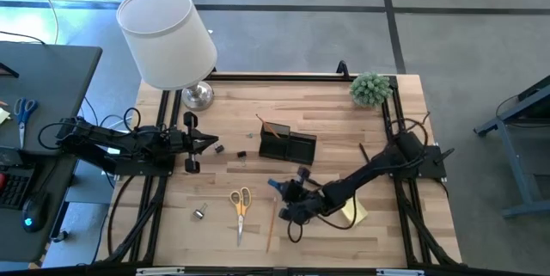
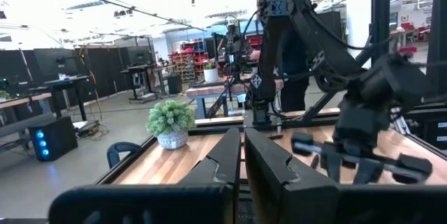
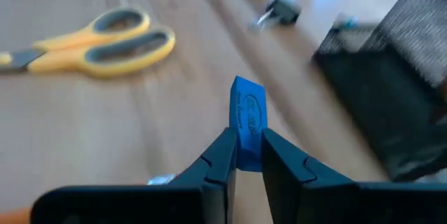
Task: Pick and place office supplies into organizer
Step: Put the eraser into the desk organizer
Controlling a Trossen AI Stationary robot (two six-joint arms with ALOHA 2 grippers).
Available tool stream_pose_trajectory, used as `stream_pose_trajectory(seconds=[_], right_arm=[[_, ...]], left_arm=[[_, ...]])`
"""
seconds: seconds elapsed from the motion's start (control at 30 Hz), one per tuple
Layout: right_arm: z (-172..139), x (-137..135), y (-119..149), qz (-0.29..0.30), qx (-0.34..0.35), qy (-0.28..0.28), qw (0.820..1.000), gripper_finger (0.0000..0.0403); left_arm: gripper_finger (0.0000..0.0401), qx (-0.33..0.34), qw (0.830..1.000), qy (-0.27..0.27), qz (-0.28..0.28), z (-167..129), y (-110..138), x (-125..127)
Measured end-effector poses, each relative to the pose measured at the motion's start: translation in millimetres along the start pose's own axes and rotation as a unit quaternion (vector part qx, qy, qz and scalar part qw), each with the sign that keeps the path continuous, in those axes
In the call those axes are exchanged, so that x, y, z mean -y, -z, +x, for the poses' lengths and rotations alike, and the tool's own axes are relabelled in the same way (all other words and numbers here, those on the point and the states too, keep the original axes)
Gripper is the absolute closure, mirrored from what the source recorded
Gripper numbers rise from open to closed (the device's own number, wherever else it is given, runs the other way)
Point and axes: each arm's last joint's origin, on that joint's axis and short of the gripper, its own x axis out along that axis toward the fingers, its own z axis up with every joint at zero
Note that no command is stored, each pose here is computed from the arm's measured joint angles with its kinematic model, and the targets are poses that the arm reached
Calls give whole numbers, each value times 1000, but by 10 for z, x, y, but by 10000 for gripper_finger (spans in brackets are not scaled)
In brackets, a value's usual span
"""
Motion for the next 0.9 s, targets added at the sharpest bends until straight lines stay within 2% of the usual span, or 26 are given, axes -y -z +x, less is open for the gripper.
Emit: stream_pose_trajectory(seconds=[0.23, 0.33, 0.47, 0.67, 0.9], right_arm=[[202, 456, -365, -98, 5, 48, 994, 357], [366, 668, -422, -118, -15, 43, 992, 357], [518, 886, -451, -107, -41, 27, 993, 356], [543, 928, -449, -119, -48, 28, 991, 335], [529, 912, -439, -120, -49, 33, 991, 286]], left_arm=[[389, 0, 1000, 0, 0, 0, 0, 0], [389, 0, 1000, 0, 0, 0, 0, 0], [389, 0, 1000, 0, 0, 0, 1, 0], [389, -10, 1000, 2, 3, 0, 20, 4], [389, -12, 1000, 2, -4, 0, 23, 4]])
